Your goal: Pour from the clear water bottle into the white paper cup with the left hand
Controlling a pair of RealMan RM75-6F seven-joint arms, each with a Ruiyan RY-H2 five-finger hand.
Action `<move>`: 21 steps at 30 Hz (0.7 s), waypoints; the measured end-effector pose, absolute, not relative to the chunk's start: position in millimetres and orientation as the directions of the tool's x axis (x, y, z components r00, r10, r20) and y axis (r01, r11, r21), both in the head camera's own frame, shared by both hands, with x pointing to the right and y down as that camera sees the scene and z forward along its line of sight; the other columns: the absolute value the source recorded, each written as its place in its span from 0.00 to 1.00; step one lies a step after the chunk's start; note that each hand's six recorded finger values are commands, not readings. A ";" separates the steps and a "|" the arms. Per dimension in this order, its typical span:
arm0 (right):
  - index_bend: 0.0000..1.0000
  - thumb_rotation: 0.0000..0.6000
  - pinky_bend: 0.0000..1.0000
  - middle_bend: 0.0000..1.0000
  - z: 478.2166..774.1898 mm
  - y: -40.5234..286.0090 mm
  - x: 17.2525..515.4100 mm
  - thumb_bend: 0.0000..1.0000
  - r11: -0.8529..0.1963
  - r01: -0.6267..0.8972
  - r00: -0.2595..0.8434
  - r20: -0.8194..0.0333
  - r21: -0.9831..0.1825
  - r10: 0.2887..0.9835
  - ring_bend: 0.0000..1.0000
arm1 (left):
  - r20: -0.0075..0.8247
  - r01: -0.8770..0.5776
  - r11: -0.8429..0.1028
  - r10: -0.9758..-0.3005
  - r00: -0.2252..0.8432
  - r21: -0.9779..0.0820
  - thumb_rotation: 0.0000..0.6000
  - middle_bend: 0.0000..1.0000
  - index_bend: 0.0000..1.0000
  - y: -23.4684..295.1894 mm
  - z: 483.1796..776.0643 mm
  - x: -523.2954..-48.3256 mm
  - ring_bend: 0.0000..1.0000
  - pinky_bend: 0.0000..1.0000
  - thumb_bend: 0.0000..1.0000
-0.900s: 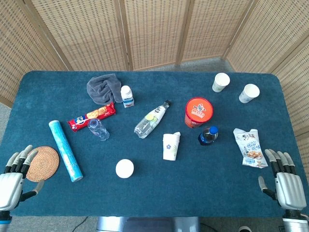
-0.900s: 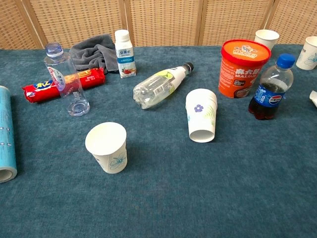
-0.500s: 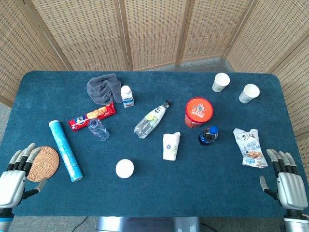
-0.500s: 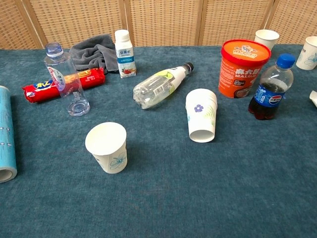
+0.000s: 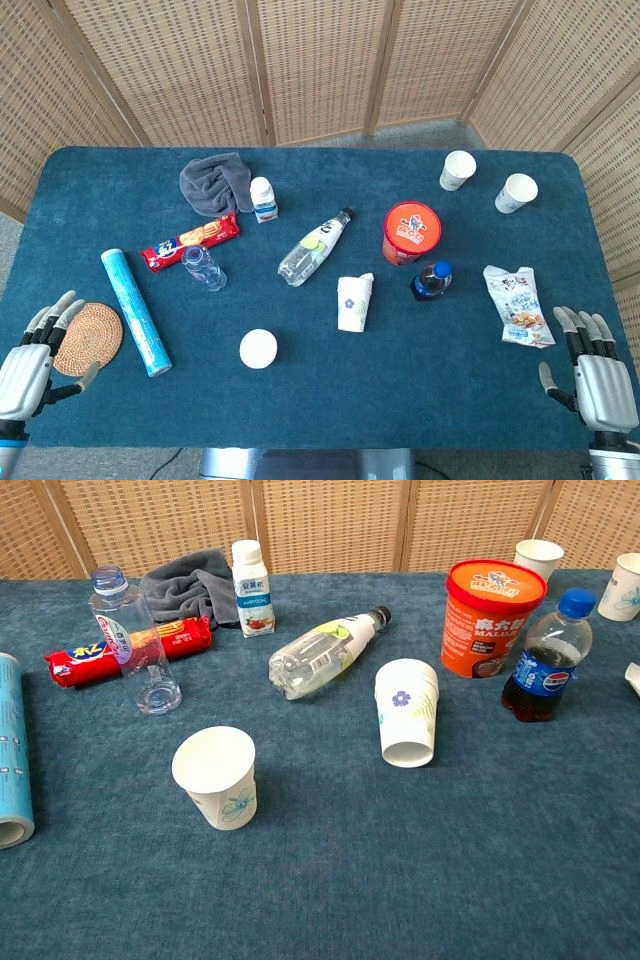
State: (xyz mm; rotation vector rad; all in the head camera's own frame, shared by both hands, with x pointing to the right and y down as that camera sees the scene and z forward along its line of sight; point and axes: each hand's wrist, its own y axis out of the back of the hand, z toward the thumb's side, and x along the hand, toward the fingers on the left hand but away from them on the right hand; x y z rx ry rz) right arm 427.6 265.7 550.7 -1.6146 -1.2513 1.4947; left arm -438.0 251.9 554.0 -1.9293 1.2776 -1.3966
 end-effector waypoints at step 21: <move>0.02 1.00 0.00 0.03 550.3 263.9 436.1 0.44 -0.366 0.238 -0.108 -0.399 -0.900 0.910 0.00 | 0.630 -0.707 -0.558 -0.749 0.205 -0.435 0.89 0.00 0.00 168.7 635.1 -411.1 0.00 0.00 0.37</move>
